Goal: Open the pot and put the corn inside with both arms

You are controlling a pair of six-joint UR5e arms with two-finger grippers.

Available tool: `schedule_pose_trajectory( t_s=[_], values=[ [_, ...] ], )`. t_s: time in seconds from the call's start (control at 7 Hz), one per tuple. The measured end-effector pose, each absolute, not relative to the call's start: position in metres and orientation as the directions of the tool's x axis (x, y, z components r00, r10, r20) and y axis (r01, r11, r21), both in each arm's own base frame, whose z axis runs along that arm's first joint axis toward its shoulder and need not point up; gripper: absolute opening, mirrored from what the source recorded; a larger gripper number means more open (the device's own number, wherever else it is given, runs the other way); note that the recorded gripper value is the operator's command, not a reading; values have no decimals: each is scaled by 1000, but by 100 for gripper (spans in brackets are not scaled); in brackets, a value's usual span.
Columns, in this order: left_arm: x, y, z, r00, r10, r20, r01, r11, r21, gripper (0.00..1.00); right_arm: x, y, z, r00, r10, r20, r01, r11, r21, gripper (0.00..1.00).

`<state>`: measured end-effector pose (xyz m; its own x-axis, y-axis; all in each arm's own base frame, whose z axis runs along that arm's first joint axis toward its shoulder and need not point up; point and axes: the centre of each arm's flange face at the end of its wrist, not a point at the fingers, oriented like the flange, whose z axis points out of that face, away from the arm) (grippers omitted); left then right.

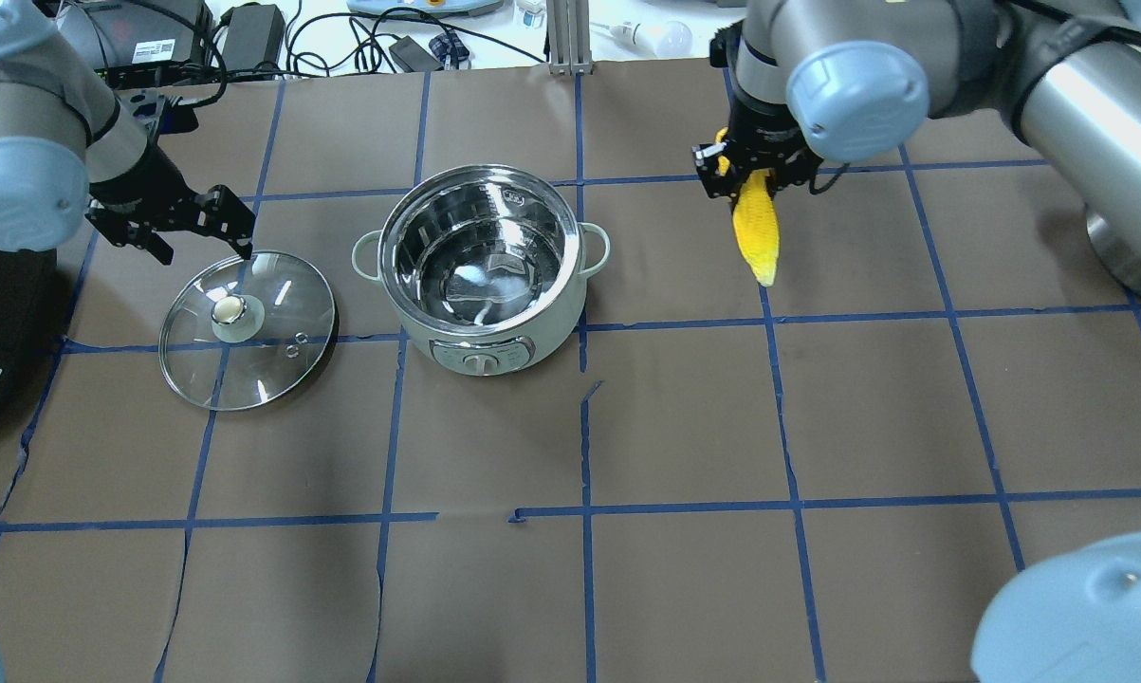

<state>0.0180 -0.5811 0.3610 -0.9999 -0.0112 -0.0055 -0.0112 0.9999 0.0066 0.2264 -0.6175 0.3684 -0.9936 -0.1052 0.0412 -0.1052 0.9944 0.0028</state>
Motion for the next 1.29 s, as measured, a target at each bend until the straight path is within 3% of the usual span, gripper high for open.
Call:
schedule_pose_trajectory(
  t_s=[0.71,0.86,1.0,1.14,1.29],
  values=[
    [-105,-515,488,-1000,-24,-9,-24,1000,-14,100,413,-635,348,-978,-206,5,-206,978,-38,0],
    [-112,-502,496,-1000,-19,-7,-19,1000,-8,100,422,-634,342,-977,-212,-15,-212,977,-32,14],
    [-120,-492,500,-1000,-6,-9,-6,1000,-1,100,432,-631,335,-975,-223,-27,-222,975,-24,65],
    [-127,-485,504,-1000,9,-13,9,1000,3,100,445,-625,327,-971,-239,-32,-238,971,-14,100],
    [-131,-482,505,-1000,18,-15,18,1000,3,100,453,-620,322,-967,-251,-33,-251,968,-9,100]
  ],
)
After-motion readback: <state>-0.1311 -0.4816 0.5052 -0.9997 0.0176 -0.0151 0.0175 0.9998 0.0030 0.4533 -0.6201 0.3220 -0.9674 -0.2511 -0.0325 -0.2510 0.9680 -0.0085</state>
